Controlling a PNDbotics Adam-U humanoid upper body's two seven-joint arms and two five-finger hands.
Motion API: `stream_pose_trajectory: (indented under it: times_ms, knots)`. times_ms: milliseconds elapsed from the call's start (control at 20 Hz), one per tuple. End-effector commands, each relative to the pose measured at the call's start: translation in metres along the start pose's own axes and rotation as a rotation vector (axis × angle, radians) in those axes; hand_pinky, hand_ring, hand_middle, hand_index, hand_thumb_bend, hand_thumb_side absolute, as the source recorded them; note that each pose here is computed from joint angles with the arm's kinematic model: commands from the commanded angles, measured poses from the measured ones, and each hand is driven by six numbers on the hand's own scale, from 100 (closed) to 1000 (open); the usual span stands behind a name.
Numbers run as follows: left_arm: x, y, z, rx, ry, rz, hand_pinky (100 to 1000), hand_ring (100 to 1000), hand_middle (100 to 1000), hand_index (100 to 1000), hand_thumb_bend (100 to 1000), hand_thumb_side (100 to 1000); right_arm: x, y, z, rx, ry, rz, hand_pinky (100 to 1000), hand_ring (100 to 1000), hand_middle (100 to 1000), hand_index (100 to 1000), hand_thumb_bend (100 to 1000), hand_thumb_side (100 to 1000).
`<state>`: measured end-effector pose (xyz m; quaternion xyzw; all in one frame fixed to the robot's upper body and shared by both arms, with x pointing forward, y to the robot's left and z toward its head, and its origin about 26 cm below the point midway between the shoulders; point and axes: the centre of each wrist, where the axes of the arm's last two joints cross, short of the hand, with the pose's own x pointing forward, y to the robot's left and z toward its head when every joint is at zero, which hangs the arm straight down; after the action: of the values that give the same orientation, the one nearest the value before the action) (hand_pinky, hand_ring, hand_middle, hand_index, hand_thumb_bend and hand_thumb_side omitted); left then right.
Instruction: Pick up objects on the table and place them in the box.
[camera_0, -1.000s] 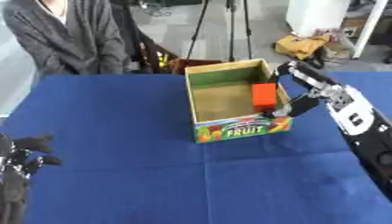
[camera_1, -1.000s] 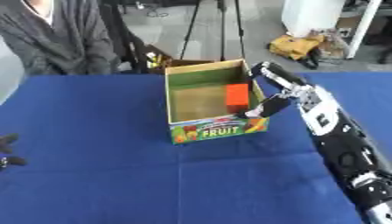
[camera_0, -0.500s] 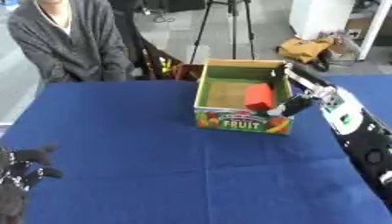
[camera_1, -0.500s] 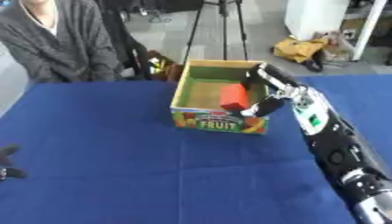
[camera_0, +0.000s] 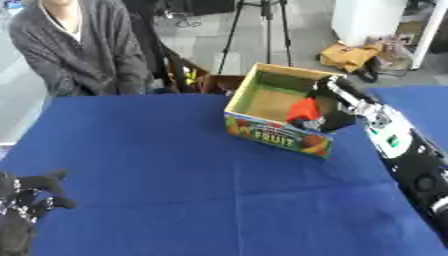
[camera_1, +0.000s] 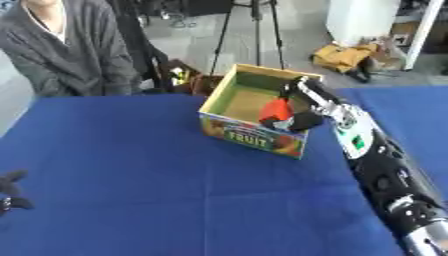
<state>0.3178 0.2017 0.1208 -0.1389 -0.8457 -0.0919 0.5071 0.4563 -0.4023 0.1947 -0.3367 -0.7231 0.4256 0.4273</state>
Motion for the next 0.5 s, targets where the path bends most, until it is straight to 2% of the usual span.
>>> stream_pose_trajectory:
  times_ms: [50,500]
  knots:
    - [0.007,0.0007,-0.0038,-0.018,-0.024,-0.011,538,831,481,611,360,837,0.0024,-0.0318,-0.003,-0.071,-0.006,0.025,848,716,452,288,133,386]
    - [0.0074,0.0008,-0.0043,-0.019,-0.026,-0.014,539,831,481,612,362,836,0.0075,-0.0414,-0.0074,-0.102,-0.013,0.008,842,712,442,279,131,381]
